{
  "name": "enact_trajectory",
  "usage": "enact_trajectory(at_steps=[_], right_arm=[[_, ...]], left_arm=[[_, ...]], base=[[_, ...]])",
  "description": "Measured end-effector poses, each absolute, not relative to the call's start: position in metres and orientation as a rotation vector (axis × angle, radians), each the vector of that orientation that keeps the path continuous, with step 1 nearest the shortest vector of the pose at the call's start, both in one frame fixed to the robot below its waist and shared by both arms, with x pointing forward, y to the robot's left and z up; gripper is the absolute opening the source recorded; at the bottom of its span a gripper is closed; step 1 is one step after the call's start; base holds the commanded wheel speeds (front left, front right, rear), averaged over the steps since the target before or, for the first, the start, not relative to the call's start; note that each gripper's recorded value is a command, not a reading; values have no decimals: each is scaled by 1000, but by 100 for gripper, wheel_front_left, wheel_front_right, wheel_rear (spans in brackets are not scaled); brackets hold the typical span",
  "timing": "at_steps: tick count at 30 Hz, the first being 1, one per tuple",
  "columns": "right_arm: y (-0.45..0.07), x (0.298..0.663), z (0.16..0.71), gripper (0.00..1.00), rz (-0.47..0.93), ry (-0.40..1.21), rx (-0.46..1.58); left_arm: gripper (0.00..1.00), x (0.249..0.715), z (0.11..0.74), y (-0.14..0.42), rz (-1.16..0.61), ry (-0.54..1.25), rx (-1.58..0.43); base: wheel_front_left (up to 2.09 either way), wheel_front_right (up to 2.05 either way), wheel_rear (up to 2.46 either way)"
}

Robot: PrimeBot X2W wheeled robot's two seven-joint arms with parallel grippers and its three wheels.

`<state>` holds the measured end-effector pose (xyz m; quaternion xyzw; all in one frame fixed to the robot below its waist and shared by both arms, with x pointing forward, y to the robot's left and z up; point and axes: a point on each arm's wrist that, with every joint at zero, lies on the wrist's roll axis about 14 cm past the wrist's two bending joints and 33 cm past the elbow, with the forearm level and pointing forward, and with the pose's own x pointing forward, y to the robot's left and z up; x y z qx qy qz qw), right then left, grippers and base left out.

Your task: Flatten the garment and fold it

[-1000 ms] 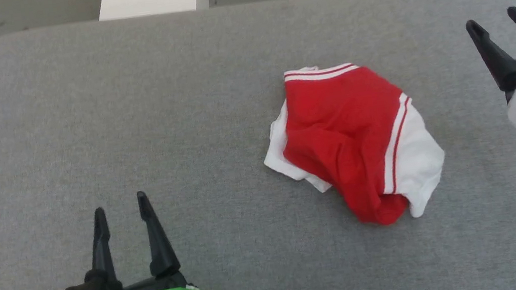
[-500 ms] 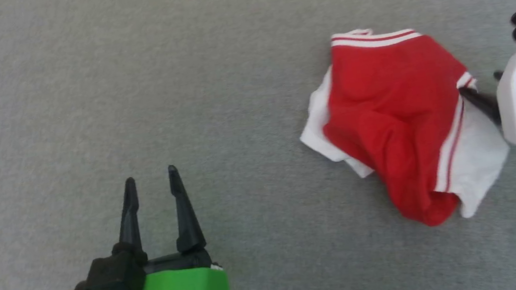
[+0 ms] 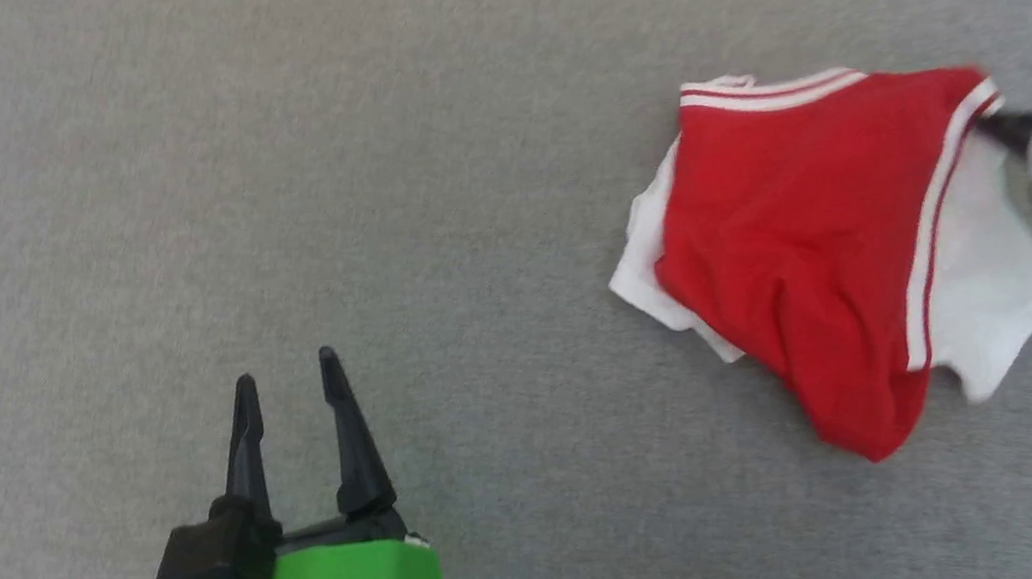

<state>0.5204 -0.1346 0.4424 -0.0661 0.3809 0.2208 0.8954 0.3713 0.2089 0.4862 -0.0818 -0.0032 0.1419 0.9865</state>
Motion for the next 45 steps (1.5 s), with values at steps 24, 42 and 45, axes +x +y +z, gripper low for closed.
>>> enact_trajectory(at_steps=[24,42,45], right_arm=[[-271,532,426,100,78,646,-340],[-238,431,553,100,17,7,-139],[-236,398,540,100,-35,6,-91]], left_arm=[[100,382,472,193,225,32,-168],[100,365,520,176,121,-108,-163],[100,360,517,171,102,-97,-146]], base=[[0,0,0],[0,0,0],[0,0,0]])
